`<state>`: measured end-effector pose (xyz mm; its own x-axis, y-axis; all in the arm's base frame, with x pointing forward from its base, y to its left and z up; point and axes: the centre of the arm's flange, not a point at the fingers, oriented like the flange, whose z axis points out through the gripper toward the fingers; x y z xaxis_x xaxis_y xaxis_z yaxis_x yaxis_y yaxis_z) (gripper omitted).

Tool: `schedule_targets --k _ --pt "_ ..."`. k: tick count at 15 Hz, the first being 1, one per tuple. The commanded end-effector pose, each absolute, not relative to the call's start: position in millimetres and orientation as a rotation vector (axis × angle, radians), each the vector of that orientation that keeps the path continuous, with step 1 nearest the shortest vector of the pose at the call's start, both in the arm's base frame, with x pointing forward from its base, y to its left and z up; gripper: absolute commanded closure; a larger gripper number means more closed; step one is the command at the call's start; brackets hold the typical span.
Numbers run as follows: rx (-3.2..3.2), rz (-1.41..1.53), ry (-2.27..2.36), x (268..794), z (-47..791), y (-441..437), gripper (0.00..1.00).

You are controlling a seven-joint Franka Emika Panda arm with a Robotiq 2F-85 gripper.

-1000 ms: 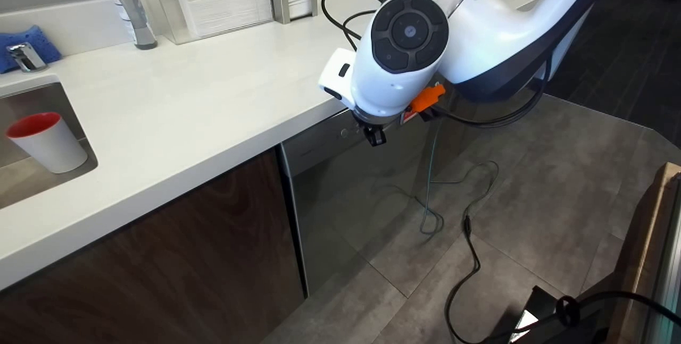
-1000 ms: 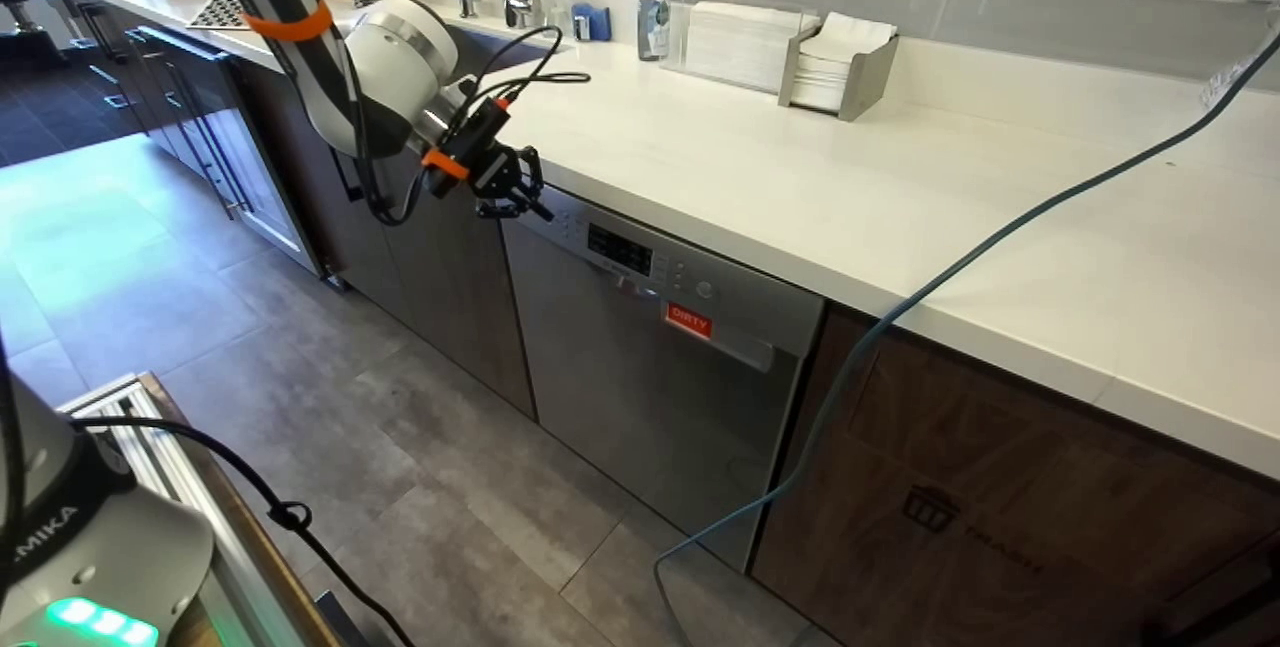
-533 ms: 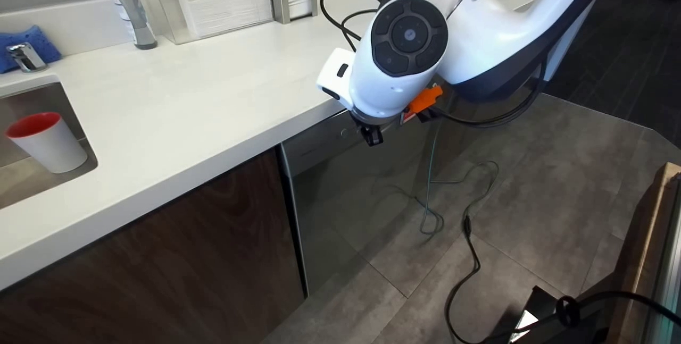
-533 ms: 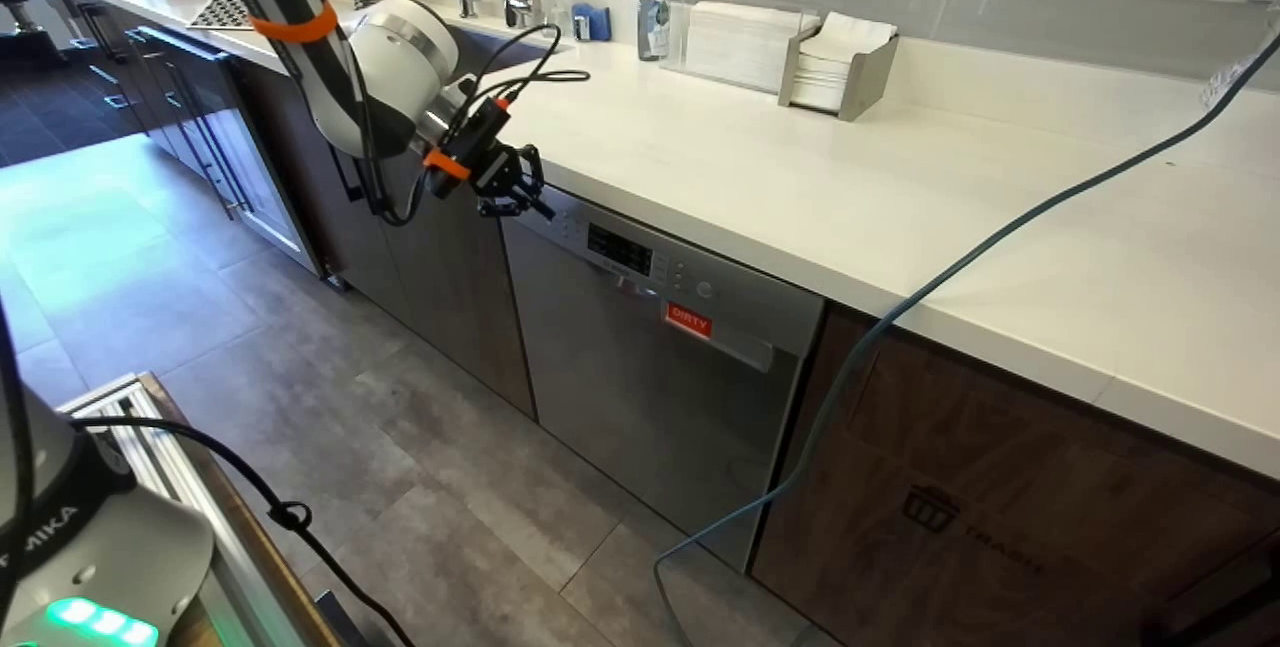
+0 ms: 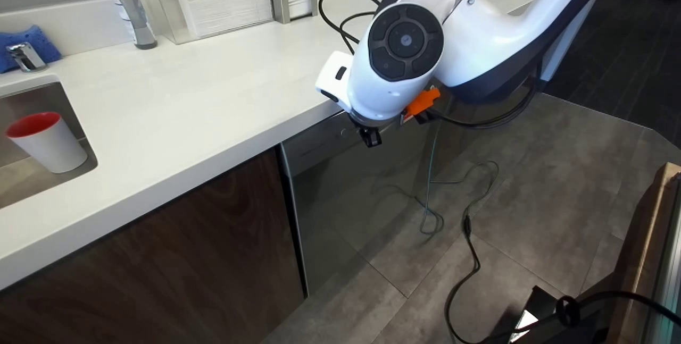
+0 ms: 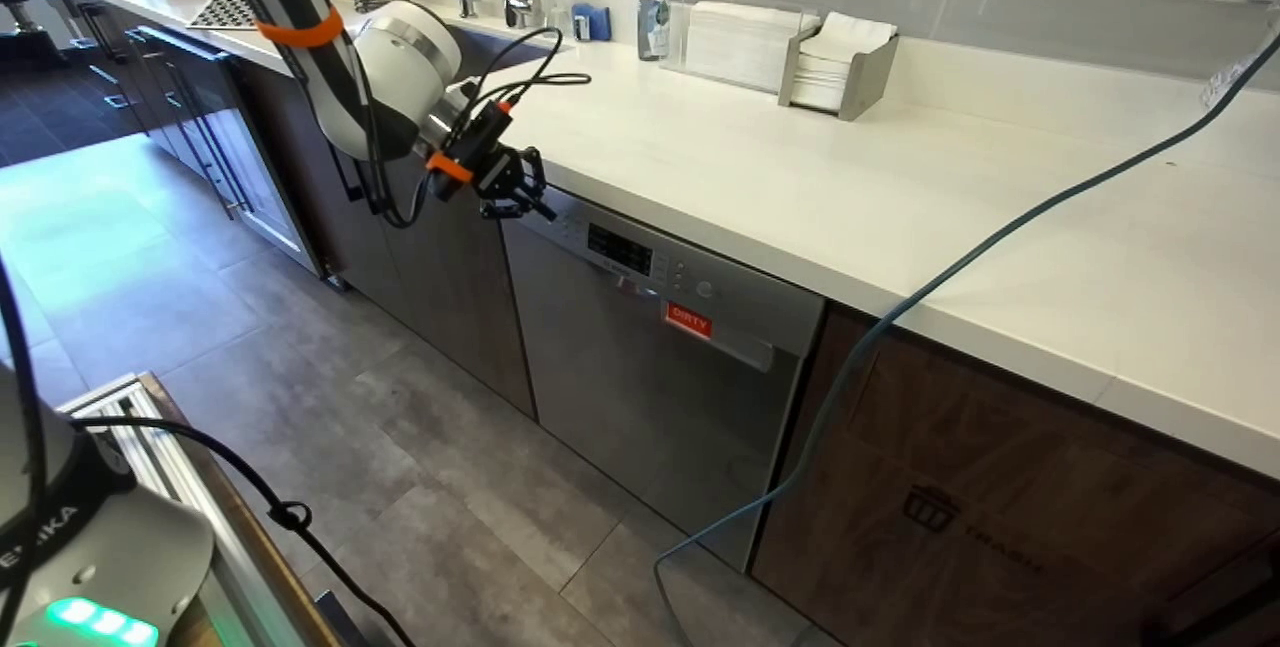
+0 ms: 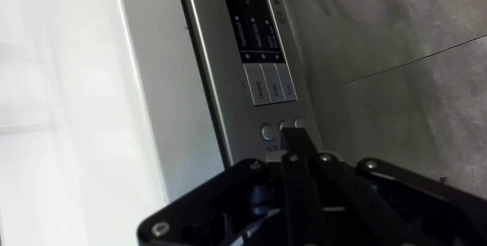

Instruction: Press a button on the dishwasher

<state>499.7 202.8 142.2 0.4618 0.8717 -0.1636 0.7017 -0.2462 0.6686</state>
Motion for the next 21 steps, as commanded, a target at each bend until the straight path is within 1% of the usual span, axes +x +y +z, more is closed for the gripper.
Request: schedule_targets --k 1,21 --pt "1.996 0.348 1.294 505.2 135.5 202.1 1.0" --pt "1.976 0.364 1.288 510.4 130.1 201.7 1.0"
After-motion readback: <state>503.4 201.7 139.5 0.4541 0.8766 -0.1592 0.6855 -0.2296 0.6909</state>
